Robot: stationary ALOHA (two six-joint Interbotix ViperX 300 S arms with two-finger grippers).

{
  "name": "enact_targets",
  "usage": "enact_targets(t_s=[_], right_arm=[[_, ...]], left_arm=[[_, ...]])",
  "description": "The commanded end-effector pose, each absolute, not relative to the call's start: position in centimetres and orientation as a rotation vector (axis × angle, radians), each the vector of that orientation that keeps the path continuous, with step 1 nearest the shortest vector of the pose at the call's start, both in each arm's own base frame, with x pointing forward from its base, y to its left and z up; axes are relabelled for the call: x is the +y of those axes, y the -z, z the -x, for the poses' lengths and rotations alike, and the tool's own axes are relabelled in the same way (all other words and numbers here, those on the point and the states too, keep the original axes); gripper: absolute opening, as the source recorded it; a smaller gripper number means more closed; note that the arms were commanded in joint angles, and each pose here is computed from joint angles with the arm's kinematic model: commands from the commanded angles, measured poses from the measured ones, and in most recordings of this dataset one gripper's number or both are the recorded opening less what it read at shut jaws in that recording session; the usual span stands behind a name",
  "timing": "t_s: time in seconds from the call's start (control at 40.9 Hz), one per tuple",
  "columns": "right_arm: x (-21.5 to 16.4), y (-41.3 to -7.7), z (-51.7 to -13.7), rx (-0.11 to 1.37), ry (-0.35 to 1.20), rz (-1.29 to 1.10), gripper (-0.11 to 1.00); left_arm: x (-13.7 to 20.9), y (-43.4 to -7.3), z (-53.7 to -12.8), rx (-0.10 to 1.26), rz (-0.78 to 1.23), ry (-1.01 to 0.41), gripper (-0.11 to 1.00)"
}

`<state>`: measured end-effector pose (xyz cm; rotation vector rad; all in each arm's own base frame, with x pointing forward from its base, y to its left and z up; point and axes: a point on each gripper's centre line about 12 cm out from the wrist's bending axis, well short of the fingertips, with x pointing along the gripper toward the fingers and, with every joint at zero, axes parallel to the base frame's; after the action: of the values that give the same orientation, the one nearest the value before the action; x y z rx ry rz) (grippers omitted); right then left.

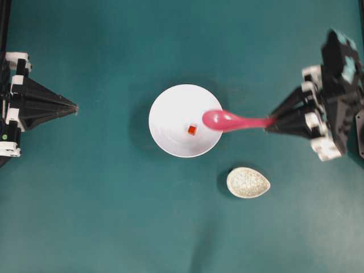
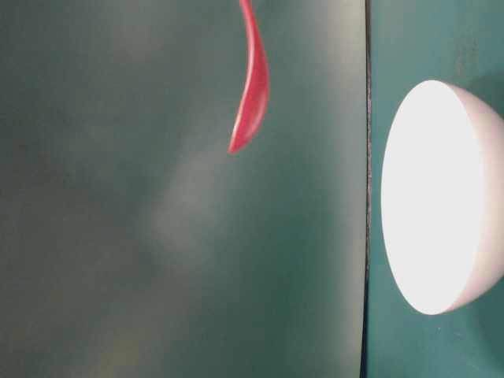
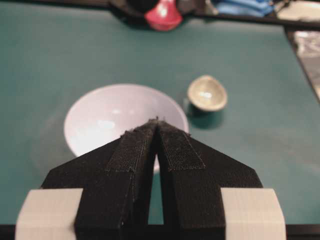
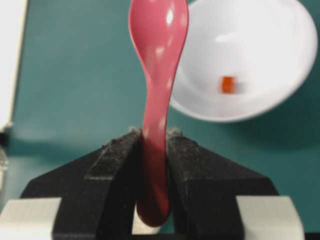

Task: Grip the spoon and scoop the red block from the bowl with right arm.
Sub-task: 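Lift the spoon and carry it over the white bowl, then lower the spoon bowl into the white bowl beside the red cube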

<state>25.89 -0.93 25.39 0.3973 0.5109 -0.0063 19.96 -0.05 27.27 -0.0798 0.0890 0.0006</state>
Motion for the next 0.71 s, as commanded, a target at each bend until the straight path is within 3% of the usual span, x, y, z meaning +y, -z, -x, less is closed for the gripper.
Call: enact_targets(t_s=[0.0,0.195,0.391,0.684], right_arm=[[-2.5,-27.6,-27.2,0.538,-0.003,-0.375,0.23],[-4.1,-29.7,-30.1,0.670,-0.071,-0.345,0.23],[-4.4,-29.4,-33.2,0.845,-0.124,-0.405,0.23],[-5.6,-28.3,-35.4,1.090,-0.017,-0.526,0.23]], left_arm=[[-0.1,-28.0,-20.2,0.065,0.077,0.001,0.00],[-0.1,-28.1,-20.2,0.063,0.074,0.001,0.00],[-0.1,-28.0,-20.2,0.065,0.069,0.001,0.00],[-0.1,-28.0,-20.2,0.069,0.066,0.003,0.00]])
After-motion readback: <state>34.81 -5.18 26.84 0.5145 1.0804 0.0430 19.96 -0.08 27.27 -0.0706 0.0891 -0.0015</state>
